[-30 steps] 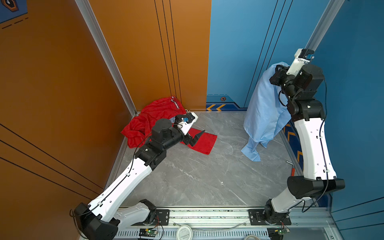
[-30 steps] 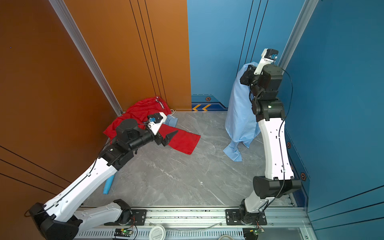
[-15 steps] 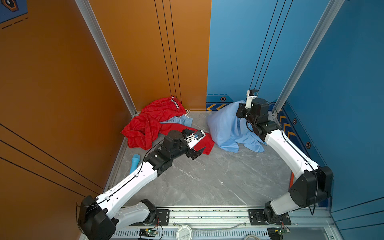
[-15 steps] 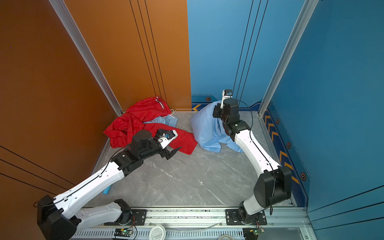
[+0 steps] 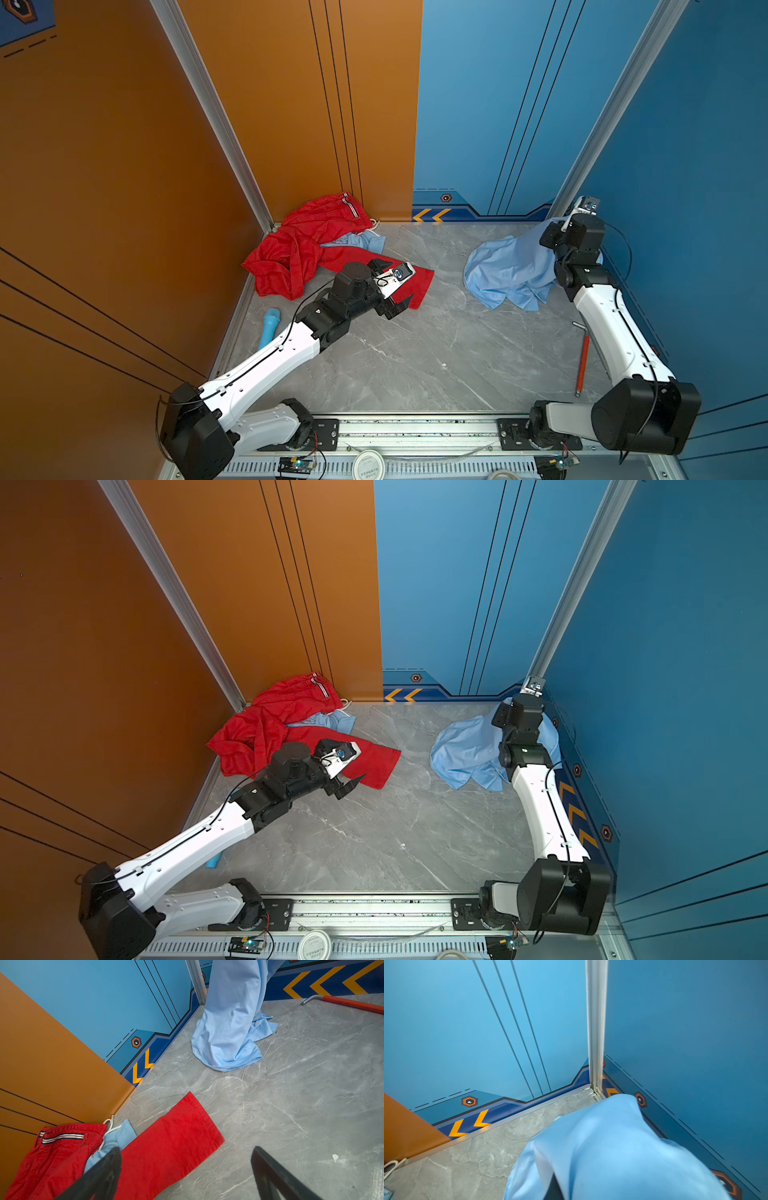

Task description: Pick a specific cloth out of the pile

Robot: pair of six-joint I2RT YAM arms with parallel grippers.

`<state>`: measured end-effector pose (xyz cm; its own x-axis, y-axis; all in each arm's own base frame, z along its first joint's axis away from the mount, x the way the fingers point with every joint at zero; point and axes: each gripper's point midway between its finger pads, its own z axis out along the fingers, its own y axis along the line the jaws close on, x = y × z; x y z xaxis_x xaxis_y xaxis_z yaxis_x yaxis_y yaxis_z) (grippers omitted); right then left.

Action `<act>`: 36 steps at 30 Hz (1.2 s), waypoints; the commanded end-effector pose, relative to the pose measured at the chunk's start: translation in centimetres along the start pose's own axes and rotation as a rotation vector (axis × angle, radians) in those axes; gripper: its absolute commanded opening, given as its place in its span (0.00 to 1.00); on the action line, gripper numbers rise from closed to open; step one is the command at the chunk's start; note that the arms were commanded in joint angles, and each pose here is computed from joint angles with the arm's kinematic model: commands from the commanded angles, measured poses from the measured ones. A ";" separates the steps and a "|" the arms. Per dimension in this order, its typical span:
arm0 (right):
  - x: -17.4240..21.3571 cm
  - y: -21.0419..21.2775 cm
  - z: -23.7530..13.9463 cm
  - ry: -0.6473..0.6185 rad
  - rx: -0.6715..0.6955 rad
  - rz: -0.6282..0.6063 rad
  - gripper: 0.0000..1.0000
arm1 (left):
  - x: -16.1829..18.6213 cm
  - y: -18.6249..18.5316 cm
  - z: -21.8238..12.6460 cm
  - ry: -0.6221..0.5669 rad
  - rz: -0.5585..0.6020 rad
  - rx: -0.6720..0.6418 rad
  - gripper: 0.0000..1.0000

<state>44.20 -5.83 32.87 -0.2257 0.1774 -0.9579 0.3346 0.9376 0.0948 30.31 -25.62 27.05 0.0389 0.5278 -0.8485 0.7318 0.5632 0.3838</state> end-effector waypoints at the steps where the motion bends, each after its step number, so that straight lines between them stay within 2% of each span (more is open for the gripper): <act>1: 3.8 6.4 1.7 0.081 -0.091 -0.152 0.00 | -0.7 0.3 0.0 -0.018 -0.010 -0.014 0.98; 3: 6.4 11.0 2.1 0.114 -0.190 -0.173 0.00 | -0.5 0.2 0.0 -0.013 -0.004 -0.016 0.98; 6: 10.0 16.2 2.6 0.186 -0.311 -0.137 0.00 | -0.2 0.0 0.0 -0.003 0.009 -0.019 0.98; 9: 12.8 17.7 4.0 0.273 -0.354 -0.057 0.00 | -0.1 -0.4 0.2 0.002 0.025 -0.015 0.98; 13: 14.4 13.9 5.7 0.338 -0.329 0.123 0.00 | 0.0 -0.9 0.4 0.009 0.037 -0.008 0.98; 15: 15.3 9.7 6.6 0.371 -0.274 0.229 0.00 | -0.1 -0.9 0.5 0.006 0.036 -0.004 0.98; 19: 18.5 1.8 7.7 0.444 -0.115 0.294 0.02 | -0.2 -0.9 0.4 0.004 0.036 -0.005 0.98; 20: 19.6 0.9 7.8 0.479 -0.093 0.269 0.09 | -0.3 -0.8 0.4 0.004 0.036 -0.006 0.98; 23: 22.2 0.8 8.1 0.574 -0.100 0.172 0.44 | -0.2 -0.8 0.4 0.006 0.035 -0.008 0.98; 25: 22.9 1.6 7.7 0.607 -0.105 0.101 0.56 | -0.1 -0.9 0.5 0.009 0.037 -0.007 0.98; 27: 22.3 1.4 6.9 0.573 -0.045 -0.004 0.77 | 0.1 -0.8 0.5 0.016 0.044 -0.015 0.98; 28: 21.6 1.0 6.3 0.537 0.011 -0.070 0.92 | 0.1 -0.8 0.5 0.019 0.049 -0.019 0.98; 29: 20.7 0.6 5.6 0.495 0.070 -0.135 1.00 | 0.2 -0.8 0.5 0.023 0.051 -0.021 0.98; 32: 18.0 0.1 3.4 0.397 0.158 -0.234 1.00 | 0.2 -0.8 0.6 0.023 0.054 -0.022 0.98; 36: 15.4 2.7 0.8 0.274 0.099 -0.333 1.00 | 0.1 -0.7 0.5 0.020 0.055 -0.025 0.98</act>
<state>43.52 0.08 15.63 -0.6033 0.0916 -0.7922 0.2640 0.9603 -0.0900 30.05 -26.24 26.82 0.0594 0.5575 -0.8281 0.7198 0.5508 0.4225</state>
